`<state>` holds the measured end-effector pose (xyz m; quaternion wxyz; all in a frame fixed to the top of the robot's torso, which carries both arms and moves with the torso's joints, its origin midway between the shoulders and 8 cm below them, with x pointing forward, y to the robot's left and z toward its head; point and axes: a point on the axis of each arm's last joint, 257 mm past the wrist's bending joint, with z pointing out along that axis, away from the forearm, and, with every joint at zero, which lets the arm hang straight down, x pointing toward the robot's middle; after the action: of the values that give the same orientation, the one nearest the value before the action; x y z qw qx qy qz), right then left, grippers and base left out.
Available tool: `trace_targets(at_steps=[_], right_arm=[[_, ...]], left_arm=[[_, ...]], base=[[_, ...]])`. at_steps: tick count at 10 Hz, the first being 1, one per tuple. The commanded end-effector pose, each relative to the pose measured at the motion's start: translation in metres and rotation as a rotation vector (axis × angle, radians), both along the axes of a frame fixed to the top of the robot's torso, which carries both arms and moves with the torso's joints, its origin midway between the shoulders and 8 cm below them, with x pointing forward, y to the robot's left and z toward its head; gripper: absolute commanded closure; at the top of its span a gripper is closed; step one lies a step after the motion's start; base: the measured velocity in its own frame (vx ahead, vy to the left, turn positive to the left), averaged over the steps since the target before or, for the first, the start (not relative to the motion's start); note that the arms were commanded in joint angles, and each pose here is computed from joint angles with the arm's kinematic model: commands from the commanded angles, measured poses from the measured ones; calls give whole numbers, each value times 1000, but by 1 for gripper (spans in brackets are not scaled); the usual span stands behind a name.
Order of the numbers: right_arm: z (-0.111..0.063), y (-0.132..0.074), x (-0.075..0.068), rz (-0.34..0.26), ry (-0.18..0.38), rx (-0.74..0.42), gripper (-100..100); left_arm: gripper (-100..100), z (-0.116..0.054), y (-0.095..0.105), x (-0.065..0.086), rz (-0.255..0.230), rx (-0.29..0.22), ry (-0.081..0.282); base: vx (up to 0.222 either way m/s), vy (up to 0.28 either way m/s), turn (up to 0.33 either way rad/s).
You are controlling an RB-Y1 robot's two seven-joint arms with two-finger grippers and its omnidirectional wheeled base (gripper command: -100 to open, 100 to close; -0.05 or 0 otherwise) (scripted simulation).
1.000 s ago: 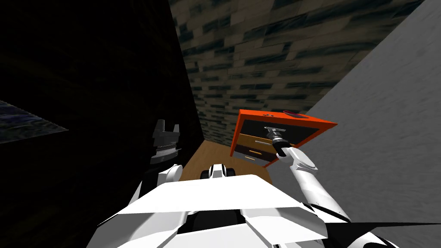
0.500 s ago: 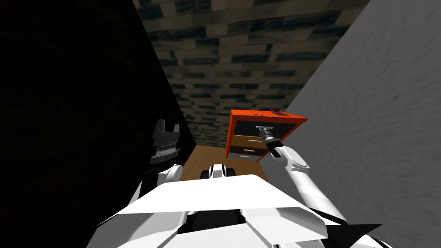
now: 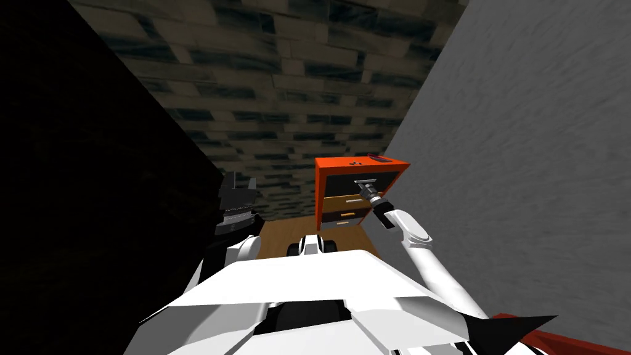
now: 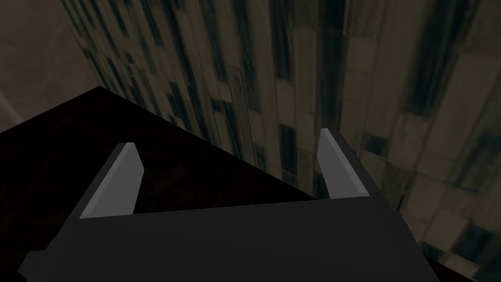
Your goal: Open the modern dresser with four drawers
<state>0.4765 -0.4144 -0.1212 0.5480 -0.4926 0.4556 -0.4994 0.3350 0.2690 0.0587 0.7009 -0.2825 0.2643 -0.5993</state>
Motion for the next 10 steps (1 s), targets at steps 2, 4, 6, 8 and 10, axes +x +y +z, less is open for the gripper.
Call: trace_targets(at_steps=[2, 4, 6, 8, 10], right_arm=[[1, 49, -3, 115, -1, 6, 100], [2, 92, -10, 210, 3, 15, 100], [3, 134, -21, 303, 5, 26, 100], [2, 132, -20, 298, 7, 27, 100], [13, 125, -21, 306, 6, 9, -100]], left_arm=[[0, 0, 0, 0, 0, 0, 0], [0, 0, 0, 0, 0, 0, 0], [0, 0, 0, 0, 0, 0, 0], [0, 0, 0, 0, 0, 0, 0], [0, 0, 0, 0, 0, 0, 0]], base=[[142, 43, -445], [169, 77, -433], [186, 84, -413], [51, 34, -165], [16, -10, -37]])
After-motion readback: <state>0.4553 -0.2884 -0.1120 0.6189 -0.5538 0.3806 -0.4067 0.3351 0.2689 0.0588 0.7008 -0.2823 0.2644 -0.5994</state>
